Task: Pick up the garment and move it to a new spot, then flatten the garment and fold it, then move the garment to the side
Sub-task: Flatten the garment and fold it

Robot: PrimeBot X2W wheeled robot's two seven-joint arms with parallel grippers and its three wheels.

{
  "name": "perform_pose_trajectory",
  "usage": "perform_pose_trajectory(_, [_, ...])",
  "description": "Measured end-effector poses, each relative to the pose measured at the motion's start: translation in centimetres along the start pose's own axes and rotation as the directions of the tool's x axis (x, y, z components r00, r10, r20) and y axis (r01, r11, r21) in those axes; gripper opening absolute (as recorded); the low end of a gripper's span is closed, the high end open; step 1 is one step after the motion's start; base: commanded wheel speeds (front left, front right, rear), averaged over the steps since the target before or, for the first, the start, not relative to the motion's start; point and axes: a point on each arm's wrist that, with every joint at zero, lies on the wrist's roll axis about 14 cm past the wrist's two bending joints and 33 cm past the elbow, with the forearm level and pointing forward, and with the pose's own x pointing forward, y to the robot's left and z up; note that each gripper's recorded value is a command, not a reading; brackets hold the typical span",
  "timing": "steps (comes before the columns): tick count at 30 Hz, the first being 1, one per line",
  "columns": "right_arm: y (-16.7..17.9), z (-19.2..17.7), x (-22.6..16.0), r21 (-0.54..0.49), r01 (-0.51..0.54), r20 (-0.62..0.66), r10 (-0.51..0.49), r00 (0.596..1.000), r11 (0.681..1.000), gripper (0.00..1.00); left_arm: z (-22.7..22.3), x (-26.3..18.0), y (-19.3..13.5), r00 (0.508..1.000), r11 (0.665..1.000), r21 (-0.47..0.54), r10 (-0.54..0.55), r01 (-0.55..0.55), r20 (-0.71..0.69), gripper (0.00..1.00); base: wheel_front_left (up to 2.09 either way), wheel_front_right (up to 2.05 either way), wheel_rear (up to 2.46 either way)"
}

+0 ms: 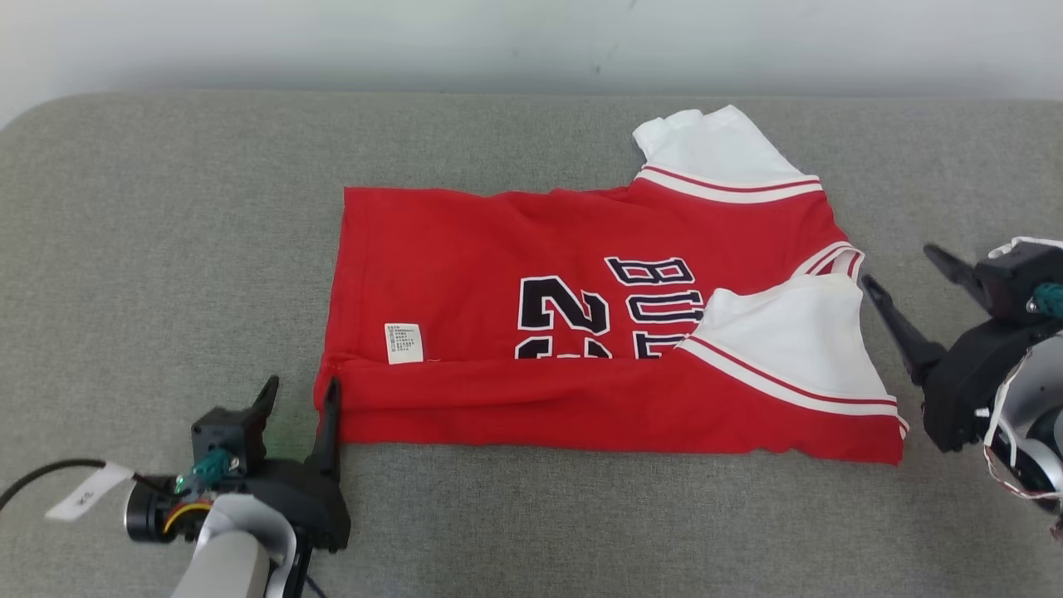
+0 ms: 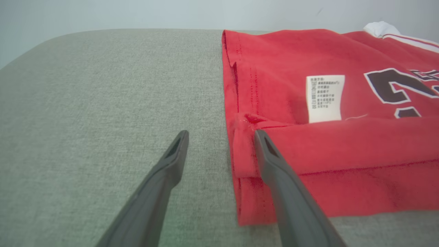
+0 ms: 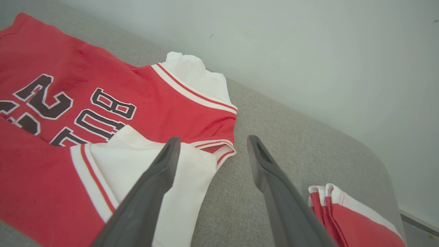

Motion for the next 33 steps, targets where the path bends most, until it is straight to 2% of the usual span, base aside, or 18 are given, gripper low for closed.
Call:
perform_pose_trajectory(6, [1.0, -2.2, -2.0, 0.109, 0.001, -0.1, 0.01, 0.995, 0.994, 1.0, -1.6, -2.0, 0.3, 0.999, 1.0, -0.028, 0.013, -0.014, -0.04, 1.0, 0.0, 0.0, 0.0])
perform_pose_trajectory(16, [1.7, -4.5, -4.9, 0.188, 0.046, -0.211, -0.006, 0.977, 0.981, 1.0, -2.9, -1.8, -1.9, 0.992, 0.998, -0.058, -0.046, 0.039, -0.116, 1.0, 0.0, 0.0, 0.0])
perform_pose_trajectory(24, [2.5, -6.1, -4.9, 0.235, 0.063, -0.287, 0.007, 0.958, 0.97, 1.0, -3.8, -1.3, -1.9, 0.986, 0.998, -0.068, -0.023, 0.012, -0.164, 1.0, 0.0, 0.0, 0.0])
perform_pose_trajectory(33, [3.9, -9.4, -4.2, 0.321, 0.107, -0.421, 0.04, 0.906, 0.941, 1.0, -4.6, -1.1, -2.1, 0.98, 0.995, -0.094, -0.009, -0.01, -0.196, 1.0, 0.0, 0.0, 0.0])
